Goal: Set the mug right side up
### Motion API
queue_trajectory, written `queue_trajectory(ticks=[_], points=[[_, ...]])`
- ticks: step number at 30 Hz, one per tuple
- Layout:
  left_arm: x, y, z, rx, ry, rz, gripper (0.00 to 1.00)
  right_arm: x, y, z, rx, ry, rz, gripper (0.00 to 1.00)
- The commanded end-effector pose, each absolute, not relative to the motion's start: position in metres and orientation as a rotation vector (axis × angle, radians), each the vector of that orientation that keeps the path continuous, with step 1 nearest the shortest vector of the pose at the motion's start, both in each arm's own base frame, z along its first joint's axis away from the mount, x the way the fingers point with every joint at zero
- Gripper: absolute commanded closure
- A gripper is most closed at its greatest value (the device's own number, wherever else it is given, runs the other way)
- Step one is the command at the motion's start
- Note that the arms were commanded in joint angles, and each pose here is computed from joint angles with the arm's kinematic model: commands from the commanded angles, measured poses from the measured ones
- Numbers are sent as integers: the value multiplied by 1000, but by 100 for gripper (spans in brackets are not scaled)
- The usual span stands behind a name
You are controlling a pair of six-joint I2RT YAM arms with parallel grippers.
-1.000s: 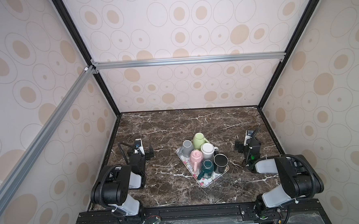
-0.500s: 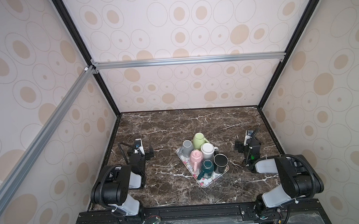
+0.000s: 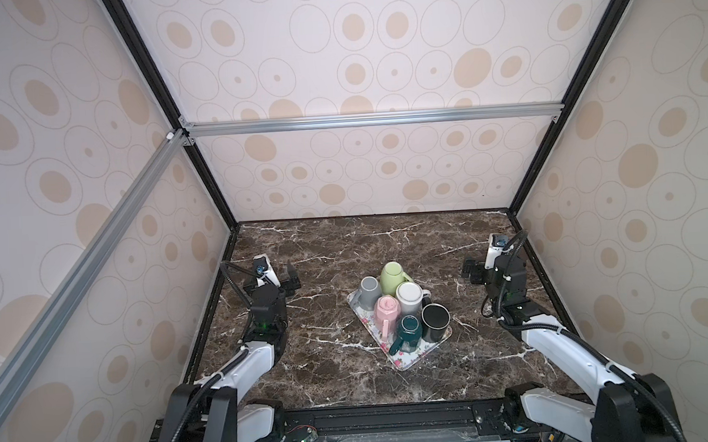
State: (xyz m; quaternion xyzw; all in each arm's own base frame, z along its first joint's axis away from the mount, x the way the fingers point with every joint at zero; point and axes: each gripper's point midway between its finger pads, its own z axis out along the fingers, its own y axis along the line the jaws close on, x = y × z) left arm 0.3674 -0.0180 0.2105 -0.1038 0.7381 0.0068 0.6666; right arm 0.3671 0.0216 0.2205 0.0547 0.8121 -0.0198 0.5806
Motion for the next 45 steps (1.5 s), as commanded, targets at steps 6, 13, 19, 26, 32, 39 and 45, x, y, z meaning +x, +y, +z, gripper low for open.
queue_trajectory(ticks=[6,13,19,26,32,39,45], points=[[336,-122,208,-9,1880,-235,2,305,43,185,95,2244,131,0],[293,-193,206,196,1938,-401,2,264,51,197,143,2268,274,0],[252,-253,190,417,2010,-528,2,241,82,200,86,2290,526,0],[224,-299,178,538,2031,-654,3,229,99,190,68,2348,664,0],[207,-320,159,625,2065,-701,6,222,104,187,78,2330,727,0],[198,-331,140,672,2111,-726,16,214,101,189,84,2313,721,0],[196,-340,132,702,2133,-740,26,210,100,191,93,2302,727,0]])
